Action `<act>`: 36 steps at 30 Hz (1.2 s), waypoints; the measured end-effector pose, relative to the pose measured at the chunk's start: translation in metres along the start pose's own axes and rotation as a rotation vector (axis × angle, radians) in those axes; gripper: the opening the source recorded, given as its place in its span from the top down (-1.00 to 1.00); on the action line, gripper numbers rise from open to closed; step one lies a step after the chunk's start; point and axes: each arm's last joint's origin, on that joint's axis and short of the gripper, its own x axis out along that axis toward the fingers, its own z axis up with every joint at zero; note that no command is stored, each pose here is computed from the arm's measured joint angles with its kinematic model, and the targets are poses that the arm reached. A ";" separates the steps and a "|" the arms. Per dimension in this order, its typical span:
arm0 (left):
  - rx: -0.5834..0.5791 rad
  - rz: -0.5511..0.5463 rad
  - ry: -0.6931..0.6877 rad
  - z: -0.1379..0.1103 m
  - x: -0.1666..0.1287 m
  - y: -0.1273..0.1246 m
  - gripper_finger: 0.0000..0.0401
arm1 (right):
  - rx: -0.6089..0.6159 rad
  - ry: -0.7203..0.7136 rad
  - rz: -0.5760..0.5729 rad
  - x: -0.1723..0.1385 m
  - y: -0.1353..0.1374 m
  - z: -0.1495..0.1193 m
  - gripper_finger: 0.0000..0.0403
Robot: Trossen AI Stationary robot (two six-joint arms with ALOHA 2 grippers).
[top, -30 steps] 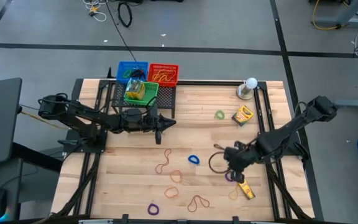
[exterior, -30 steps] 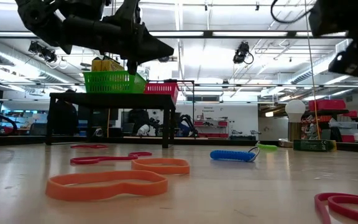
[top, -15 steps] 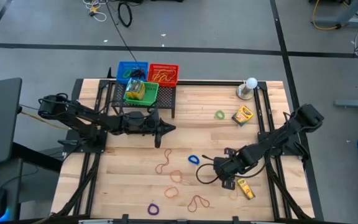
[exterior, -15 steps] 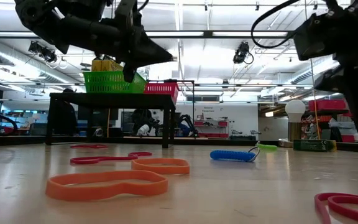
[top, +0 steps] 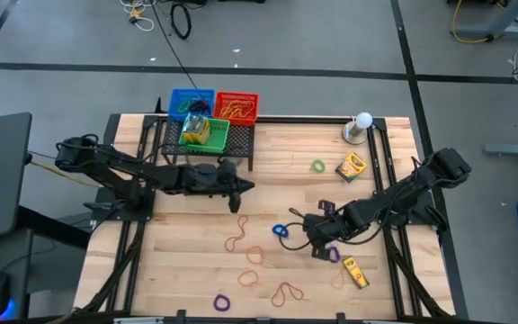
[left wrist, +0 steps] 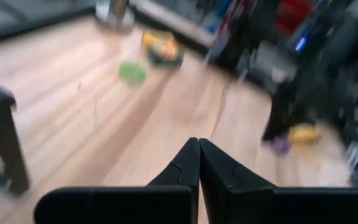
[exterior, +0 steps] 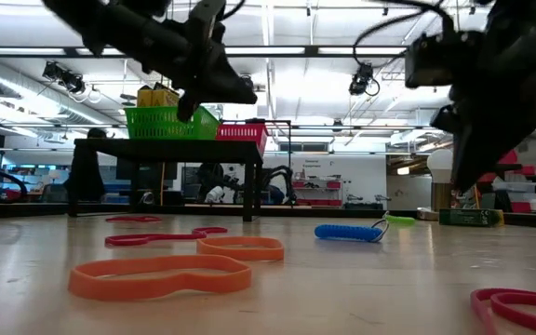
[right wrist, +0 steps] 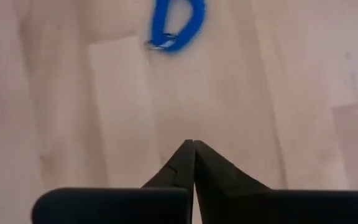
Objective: Pick & Place Office Desk Supplies
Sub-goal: Put the blue spring keychain into the blue bin
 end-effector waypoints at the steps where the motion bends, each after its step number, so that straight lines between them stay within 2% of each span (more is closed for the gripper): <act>1: 0.009 0.024 0.044 0.001 0.000 -0.003 0.97 | 0.004 -0.011 0.001 0.002 -0.004 -0.002 0.96; 6: -0.038 0.162 0.240 0.002 -0.006 -0.014 0.96 | 0.058 -0.120 0.014 0.010 -0.029 -0.016 0.95; 10: -0.091 0.197 0.336 -0.004 -0.007 -0.026 0.90 | 0.102 -0.214 0.040 0.009 -0.048 -0.025 0.97; 14: -0.097 0.206 0.365 -0.018 -0.002 -0.037 0.82 | 0.113 -0.276 0.093 0.005 -0.056 -0.026 0.95; 18: -0.077 0.225 0.386 -0.030 0.004 -0.040 0.84 | 0.115 -0.294 0.152 0.005 -0.057 -0.022 0.97; 26: -0.015 0.148 0.339 -0.040 0.012 -0.046 0.97 | 0.178 -0.364 0.202 -0.004 -0.052 -0.004 0.91; 31: -0.043 0.026 0.203 -0.052 0.014 -0.037 0.98 | 0.173 -0.292 0.148 -0.011 -0.044 0.017 0.89; 36: 0.035 0.009 0.172 -0.065 0.010 -0.028 0.97 | 0.250 -0.205 0.102 -0.007 -0.036 0.035 0.87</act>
